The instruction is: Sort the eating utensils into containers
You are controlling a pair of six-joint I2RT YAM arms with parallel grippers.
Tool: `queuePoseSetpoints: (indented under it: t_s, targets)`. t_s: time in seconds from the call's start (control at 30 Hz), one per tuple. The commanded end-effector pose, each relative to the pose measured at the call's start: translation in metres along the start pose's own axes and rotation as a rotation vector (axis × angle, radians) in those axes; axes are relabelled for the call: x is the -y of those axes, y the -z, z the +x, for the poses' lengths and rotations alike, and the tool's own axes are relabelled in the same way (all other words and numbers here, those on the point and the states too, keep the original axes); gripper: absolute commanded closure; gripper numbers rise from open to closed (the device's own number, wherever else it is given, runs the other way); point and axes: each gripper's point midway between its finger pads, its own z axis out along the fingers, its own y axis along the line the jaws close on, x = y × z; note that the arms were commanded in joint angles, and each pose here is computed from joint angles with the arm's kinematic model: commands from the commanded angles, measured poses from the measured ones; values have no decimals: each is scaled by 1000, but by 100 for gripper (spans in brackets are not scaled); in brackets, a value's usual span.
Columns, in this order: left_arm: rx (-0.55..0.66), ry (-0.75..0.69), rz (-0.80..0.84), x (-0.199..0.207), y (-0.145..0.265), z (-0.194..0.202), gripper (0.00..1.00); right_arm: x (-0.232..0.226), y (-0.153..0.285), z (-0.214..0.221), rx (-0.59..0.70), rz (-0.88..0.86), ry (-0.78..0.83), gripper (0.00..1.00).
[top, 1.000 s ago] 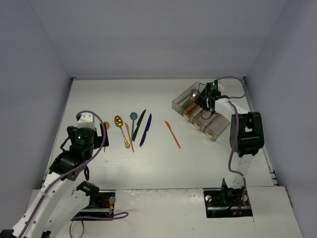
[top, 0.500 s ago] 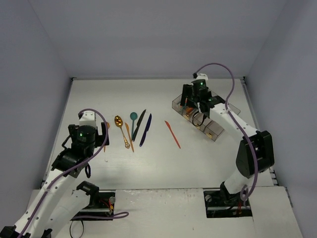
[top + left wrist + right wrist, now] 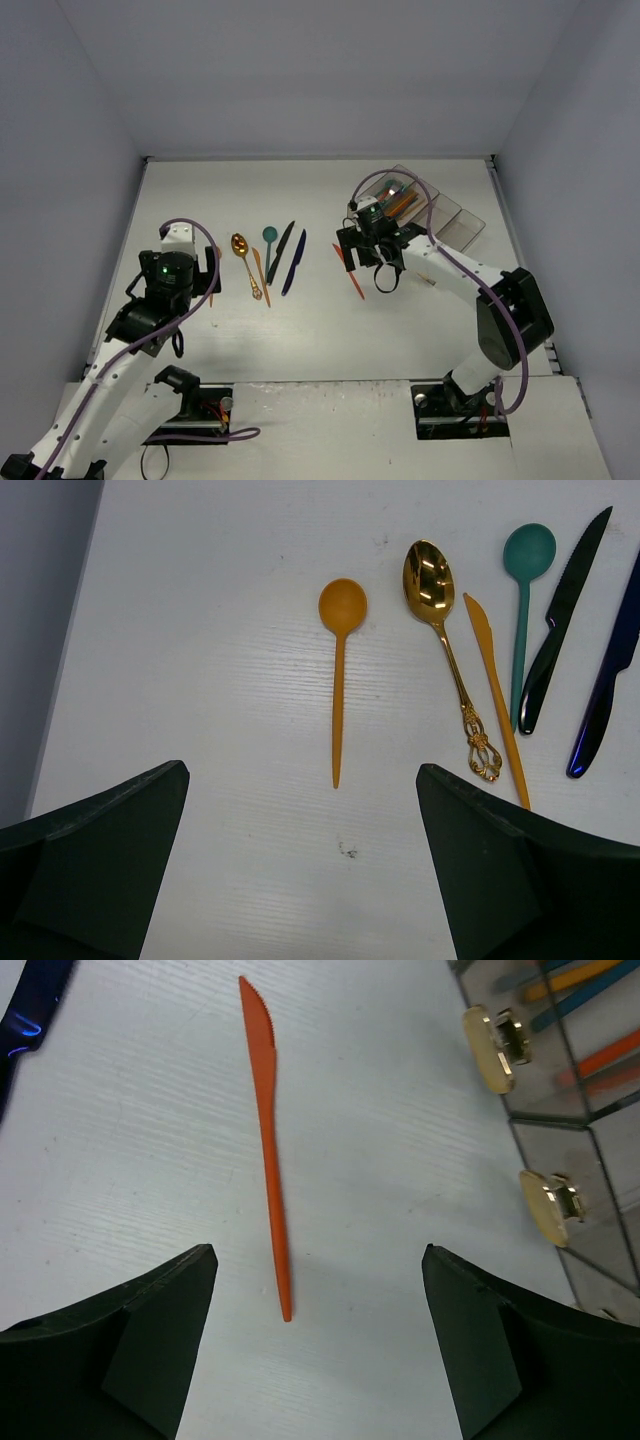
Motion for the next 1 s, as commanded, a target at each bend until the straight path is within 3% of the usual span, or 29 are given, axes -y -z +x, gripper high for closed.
queuePoseSetpoints:
  t_s: [0.0, 0.13, 0.5, 0.77, 0.97]
  targets:
    - [57, 18, 13, 4, -1, -22, 3, -16, -12, 11, -43, -40, 44, 23]
    - [59, 16, 14, 3, -1, -21, 3, -19, -28, 25, -99, -29, 57, 29]
    - [58, 11, 12, 3, -1, -21, 3, -21, -57, 50, -191, 3, 98, 59]
    - [58, 9, 6, 2, -1, -21, 3, -34, -65, 63, -226, 1, 133, 100]
    - [56, 8, 6, 2, -1, -20, 3, -49, -33, 1, -58, -38, 53, 100]
